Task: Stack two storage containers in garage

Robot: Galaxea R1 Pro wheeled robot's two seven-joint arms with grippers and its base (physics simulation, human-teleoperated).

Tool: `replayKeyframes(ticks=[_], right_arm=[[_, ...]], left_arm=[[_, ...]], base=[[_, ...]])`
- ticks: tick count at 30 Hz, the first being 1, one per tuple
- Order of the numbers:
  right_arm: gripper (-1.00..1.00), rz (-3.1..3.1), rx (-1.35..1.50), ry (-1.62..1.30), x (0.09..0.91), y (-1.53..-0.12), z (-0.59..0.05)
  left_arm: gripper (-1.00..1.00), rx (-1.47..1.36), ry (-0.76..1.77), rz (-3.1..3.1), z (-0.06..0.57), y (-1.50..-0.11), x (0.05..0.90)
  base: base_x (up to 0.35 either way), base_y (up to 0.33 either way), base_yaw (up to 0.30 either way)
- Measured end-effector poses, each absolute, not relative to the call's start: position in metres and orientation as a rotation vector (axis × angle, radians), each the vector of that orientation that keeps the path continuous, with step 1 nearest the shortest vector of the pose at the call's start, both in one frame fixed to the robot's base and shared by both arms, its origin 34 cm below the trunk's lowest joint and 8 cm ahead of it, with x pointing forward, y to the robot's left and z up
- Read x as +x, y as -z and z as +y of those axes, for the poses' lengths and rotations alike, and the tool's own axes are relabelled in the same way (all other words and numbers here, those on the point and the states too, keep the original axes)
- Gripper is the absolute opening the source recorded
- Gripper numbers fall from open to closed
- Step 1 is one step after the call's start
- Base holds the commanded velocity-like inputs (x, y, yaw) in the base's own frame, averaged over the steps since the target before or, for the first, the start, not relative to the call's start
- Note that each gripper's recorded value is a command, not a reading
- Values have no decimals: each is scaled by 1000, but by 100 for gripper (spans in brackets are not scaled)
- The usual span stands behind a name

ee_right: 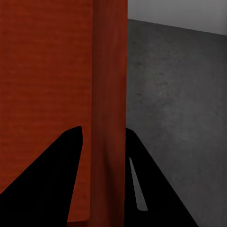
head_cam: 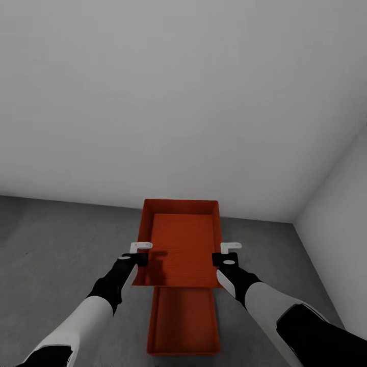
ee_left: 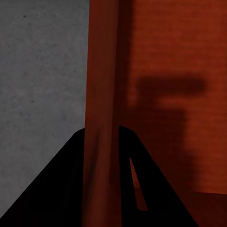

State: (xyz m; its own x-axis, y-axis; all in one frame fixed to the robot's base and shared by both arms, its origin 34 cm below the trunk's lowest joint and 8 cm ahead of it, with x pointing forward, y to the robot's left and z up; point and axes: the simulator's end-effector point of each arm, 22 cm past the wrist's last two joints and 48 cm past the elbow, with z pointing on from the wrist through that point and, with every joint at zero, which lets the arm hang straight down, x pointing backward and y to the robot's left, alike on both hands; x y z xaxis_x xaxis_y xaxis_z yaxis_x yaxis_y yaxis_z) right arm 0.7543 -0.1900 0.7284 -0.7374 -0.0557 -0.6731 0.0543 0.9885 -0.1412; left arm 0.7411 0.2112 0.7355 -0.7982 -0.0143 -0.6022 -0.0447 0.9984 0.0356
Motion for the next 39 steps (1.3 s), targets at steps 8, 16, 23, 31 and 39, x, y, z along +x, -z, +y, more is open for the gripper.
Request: replayKeyframes(ticks=[8, 16, 23, 31, 39], right_arm=[[-100, 2405, -2, 196, 751, -720, -190], [-100, 2418, -3, 196, 748, -712, -190], [-100, 2429, -5, 197, 746, -705, -190], [-100, 2439, -5, 197, 743, -698, -190], [-100, 2452, -6, 198, 740, -690, -190]], left_arm=[[-100, -41, -64, 2508, 211, -728, 738], [-100, -40, -64, 2521, 211, -720, 735], [-100, -40, -65, 2532, 211, -713, 733], [-100, -39, -65, 2542, 211, -706, 730], [-100, -39, -65, 2555, 211, -698, 727]], base=[[0, 0, 0], [0, 0, 0], [0, 0, 0], [0, 0, 0], [0, 0, 0]])
